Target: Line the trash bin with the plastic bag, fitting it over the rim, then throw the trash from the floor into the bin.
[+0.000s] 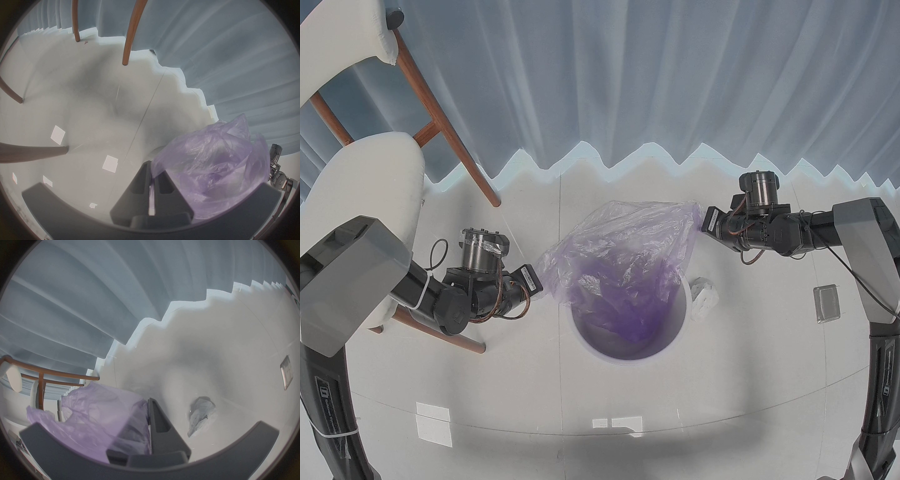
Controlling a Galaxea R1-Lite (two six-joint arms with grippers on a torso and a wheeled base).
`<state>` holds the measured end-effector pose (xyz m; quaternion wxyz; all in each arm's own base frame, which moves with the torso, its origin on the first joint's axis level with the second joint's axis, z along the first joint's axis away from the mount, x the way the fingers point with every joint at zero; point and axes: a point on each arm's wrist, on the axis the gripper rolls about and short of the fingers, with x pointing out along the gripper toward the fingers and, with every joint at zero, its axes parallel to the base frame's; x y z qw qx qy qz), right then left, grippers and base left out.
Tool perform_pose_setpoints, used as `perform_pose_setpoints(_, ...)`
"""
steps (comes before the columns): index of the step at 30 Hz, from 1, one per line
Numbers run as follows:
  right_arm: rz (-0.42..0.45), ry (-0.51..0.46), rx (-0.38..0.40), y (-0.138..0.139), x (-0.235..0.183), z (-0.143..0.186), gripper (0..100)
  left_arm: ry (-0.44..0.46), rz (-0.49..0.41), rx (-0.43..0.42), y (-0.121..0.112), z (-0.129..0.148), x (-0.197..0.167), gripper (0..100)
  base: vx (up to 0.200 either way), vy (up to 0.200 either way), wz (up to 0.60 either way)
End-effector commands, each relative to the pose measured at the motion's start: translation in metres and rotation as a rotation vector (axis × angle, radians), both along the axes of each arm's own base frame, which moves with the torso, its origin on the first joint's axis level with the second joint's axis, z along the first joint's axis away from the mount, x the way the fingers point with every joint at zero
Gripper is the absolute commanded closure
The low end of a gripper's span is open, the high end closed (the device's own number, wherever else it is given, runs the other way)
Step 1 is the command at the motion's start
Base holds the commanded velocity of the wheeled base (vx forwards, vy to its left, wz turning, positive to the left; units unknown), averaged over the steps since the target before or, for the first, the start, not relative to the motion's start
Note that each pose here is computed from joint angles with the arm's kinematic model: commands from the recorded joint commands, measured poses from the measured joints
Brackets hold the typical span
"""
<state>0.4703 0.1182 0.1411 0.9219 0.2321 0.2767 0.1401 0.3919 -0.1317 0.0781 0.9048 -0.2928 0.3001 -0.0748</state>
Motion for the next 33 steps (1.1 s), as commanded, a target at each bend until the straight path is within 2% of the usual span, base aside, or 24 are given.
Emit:
perform_pose_setpoints(1,0.001,-0.011,0.014,0.000,-0.009,0.014,100,-0.017,-0.003,-0.008,0.000,0.010,-0.005,100,0.000,0.000,0.00)
perform_pose_setpoints(2,-0.001,-0.009,0.019,0.000,-0.011,0.015,0,-0.015,-0.003,-0.007,0.000,0.010,-0.006,100,0.000,0.000,0.00)
perform_pose_setpoints(3,-0.002,-0.008,0.020,-0.001,-0.012,0.016,0,-0.017,-0.003,-0.008,0.000,0.011,-0.006,100,0.000,0.000,0.00)
perform_pose_setpoints(5,-0.005,0.008,0.091,-0.003,-0.026,0.032,0,-0.024,-0.003,-0.010,0.001,0.016,-0.010,100,0.000,0.000,0.00)
perform_pose_setpoints(6,0.016,0.032,0.157,-0.003,-0.034,0.042,0,-0.025,-0.003,-0.011,0.002,0.017,-0.011,100,0.000,0.000,0.00)
perform_pose_setpoints(7,0.016,0.032,0.157,-0.003,-0.034,0.042,0,-0.025,-0.003,-0.011,0.002,0.017,-0.011,100,0.000,0.000,0.00)
perform_pose_setpoints(8,0.049,0.069,0.224,-0.004,-0.047,0.053,0,-0.027,-0.004,-0.011,0.002,0.019,-0.013,100,0.000,0.000,0.00)
perform_pose_setpoints(10,0.089,0.130,0.255,-0.007,-0.062,0.062,0,-0.036,-0.009,-0.014,0.001,0.024,-0.018,100,0.000,0.000,0.00)
perform_pose_setpoints(13,0.121,0.197,0.261,-0.006,-0.073,0.065,0,-0.041,-0.022,-0.017,-0.002,0.028,-0.023,100,0.000,0.000,0.00)
perform_pose_setpoints(17,0.141,0.213,0.261,0.004,-0.076,0.068,0,-0.047,-0.044,-0.016,-0.008,0.032,-0.030,100,0.000,0.000,0.00)
perform_pose_setpoints(24,0.197,0.278,0.286,0.043,-0.085,0.060,0,-0.060,-0.072,-0.020,-0.017,0.039,-0.038,100,0.000,0.000,0.00)
perform_pose_setpoints(29,0.156,0.361,0.221,0.057,-0.090,0.043,0,-0.063,-0.073,-0.020,-0.018,0.039,-0.038,100,0.000,0.000,0.00)
perform_pose_setpoints(33,0.143,0.373,0.207,0.060,-0.092,0.040,0,-0.065,-0.073,-0.021,-0.017,0.040,-0.040,100,0.000,0.000,0.00)
